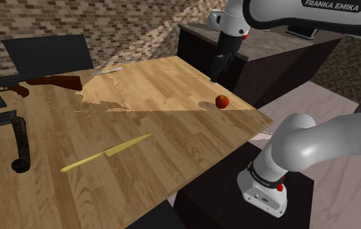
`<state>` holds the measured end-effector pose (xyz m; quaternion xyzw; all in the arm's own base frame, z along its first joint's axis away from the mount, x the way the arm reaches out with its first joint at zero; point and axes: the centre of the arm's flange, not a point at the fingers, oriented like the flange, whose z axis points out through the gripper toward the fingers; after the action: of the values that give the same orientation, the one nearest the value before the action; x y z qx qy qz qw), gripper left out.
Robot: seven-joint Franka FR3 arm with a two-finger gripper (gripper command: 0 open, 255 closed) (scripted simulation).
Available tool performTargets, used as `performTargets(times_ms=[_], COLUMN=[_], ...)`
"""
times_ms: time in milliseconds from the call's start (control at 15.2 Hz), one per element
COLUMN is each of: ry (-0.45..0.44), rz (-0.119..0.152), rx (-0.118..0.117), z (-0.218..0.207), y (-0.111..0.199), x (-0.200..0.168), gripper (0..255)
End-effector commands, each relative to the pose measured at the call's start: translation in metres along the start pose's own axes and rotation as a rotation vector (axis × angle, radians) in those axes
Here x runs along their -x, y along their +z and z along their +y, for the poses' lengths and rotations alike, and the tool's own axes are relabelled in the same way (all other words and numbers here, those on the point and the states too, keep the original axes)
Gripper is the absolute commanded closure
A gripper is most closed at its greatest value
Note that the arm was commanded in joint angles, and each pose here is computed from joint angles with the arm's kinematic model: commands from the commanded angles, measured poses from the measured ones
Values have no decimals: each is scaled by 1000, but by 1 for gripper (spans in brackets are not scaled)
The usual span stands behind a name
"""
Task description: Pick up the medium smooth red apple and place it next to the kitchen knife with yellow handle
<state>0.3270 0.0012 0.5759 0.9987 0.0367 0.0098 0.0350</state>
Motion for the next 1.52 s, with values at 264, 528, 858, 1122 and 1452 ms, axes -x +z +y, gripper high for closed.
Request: performTargets(times_ms=[264,528,858,1122,1452], ry=[69,138,224,293,379], rz=[9,19,30,40,51], rx=[-2,-4,-7,-9,-12], z=[37,74,119,155,198], y=[38,76,123,162,210], x=[2,7,16,26,40], gripper=[0,0,0,0,0])
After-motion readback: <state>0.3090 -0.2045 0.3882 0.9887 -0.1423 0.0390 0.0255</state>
